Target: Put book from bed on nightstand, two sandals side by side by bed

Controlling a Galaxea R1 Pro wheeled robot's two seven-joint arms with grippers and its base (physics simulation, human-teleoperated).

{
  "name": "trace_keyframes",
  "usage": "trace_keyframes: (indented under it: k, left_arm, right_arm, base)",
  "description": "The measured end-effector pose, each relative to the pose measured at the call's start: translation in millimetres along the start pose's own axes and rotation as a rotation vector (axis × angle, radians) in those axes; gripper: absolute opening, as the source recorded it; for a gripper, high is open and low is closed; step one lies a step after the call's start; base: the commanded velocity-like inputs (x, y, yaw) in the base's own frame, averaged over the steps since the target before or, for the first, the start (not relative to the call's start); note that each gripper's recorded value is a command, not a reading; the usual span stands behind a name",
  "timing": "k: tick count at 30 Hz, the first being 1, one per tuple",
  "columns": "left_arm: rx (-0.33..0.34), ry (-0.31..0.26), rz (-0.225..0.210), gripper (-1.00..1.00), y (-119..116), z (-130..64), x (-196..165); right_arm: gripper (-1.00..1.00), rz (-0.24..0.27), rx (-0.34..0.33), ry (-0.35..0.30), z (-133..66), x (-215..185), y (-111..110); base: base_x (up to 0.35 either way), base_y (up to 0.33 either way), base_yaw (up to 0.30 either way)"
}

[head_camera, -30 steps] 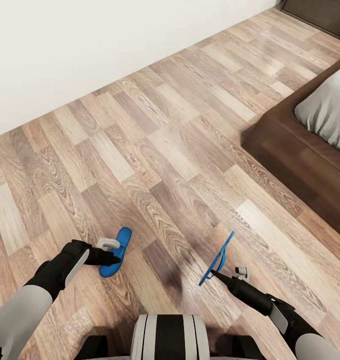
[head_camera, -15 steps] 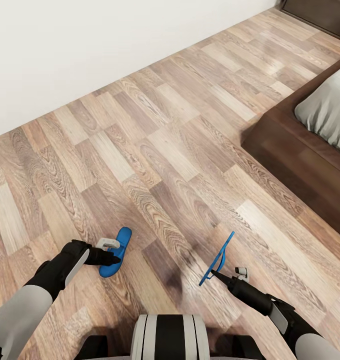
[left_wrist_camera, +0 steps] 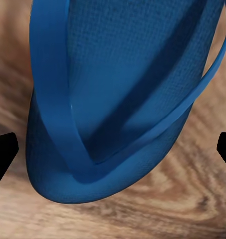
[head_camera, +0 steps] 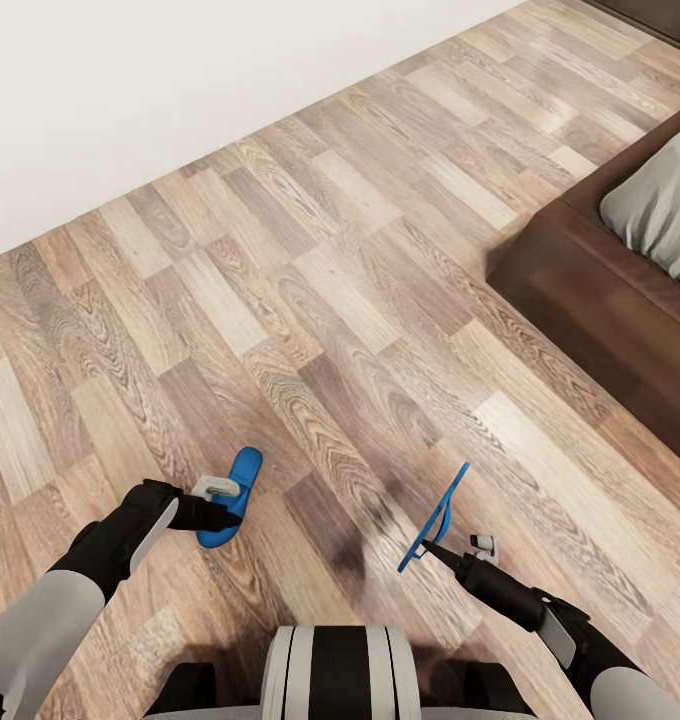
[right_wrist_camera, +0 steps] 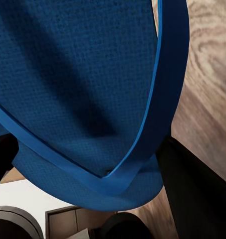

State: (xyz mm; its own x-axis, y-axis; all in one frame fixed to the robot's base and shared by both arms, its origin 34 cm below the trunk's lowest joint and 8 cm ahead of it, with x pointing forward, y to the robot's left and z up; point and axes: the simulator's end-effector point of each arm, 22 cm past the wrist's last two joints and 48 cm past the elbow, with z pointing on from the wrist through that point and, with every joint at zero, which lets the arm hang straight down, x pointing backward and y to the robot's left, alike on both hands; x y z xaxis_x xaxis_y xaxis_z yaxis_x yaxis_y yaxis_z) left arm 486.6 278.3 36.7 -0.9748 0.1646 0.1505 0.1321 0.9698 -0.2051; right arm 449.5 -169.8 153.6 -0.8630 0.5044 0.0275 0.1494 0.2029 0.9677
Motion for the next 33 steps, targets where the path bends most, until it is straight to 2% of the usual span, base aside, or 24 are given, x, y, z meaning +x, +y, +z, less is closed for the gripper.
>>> trace_keyframes:
  k: [29,33]
  left_arm:
    - [-0.003,0.001,-0.001,1.00,2.3,-0.4,0.6]
    - [-0.001,0.017,-0.004,1.00,3.0,7.6,6.9]
  right_arm:
    - [-1.00,0.000,0.000,0.001,0.0,0.1,-0.1]
    - [-1.00,0.014,0.009,0.004,-1.1,4.9,-7.1]
  base:
    - [0.000,0.000,0.000]
    - [0.000,0.000,0.000]
